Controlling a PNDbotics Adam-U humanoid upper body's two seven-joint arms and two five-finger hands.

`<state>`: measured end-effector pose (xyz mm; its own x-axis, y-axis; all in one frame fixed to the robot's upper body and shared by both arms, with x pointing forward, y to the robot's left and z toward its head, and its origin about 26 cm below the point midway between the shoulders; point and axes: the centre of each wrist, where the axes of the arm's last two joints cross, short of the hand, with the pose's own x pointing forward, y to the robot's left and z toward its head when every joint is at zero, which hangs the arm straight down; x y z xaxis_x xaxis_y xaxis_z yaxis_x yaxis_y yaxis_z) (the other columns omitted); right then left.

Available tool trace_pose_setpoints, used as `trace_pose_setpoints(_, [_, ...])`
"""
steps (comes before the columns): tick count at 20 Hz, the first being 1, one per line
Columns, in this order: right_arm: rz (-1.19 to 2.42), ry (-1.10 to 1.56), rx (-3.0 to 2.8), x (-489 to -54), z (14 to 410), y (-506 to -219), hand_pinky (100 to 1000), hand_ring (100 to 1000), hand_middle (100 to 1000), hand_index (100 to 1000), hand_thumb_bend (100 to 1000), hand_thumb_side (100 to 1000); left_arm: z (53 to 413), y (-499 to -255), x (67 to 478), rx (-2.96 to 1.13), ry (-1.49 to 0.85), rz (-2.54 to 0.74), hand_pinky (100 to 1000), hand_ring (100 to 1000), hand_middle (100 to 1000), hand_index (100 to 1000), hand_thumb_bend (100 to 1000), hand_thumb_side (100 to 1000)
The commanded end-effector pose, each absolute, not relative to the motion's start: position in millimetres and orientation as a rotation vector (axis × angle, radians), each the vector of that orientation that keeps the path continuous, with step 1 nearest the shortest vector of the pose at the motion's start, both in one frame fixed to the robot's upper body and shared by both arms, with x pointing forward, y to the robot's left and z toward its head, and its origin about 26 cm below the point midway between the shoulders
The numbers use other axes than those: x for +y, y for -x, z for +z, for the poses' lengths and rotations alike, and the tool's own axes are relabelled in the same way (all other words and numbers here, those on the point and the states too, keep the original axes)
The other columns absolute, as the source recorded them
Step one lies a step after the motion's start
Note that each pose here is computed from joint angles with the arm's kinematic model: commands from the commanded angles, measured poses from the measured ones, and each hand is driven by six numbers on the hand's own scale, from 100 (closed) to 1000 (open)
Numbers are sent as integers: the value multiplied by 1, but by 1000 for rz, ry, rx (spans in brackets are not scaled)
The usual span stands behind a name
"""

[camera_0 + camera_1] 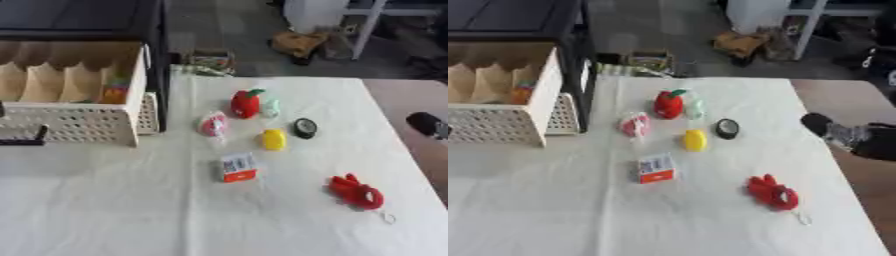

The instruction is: Pick up objects from table and place into drawer.

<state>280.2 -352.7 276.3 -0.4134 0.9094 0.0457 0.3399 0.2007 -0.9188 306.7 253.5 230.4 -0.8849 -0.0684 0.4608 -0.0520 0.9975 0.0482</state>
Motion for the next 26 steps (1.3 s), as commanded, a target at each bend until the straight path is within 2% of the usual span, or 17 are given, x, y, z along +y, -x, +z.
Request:
trace_pose_setpoints(1, [1299,1152,-1830,-351,293,-276,909,804,776,884,606,722,232,-305,251,-2661,-89,-59,226,245,428,911,100,672])
trace_pose_setpoints(7, [1394,1088,-1721,-347,291,-277,913,814,737,880,621,617,227,-305,248,-2635,-79,-50,225,243,429,902,100,672])
trace_pose_setpoints(12, [1431,1070,-1642,-341,285,-279,912,826,693,873,617,585,223,-305,245,-2613,-66,-55,225,241,429,882,100,672])
trace_pose_setpoints(20, [1469,1028,-1506,-332,274,-282,902,839,677,894,617,510,221,-305,242,-2598,-58,-53,225,240,429,864,100,672])
trace_pose_setpoints(23, [1480,1008,-1456,-330,269,-285,900,845,692,925,619,472,220,-305,241,-2593,-54,-51,225,239,429,861,100,672])
trace_pose_setpoints(26, [1488,991,-1411,-329,263,-289,883,825,719,918,622,477,219,-305,239,-2586,-49,-50,224,239,429,857,100,672])
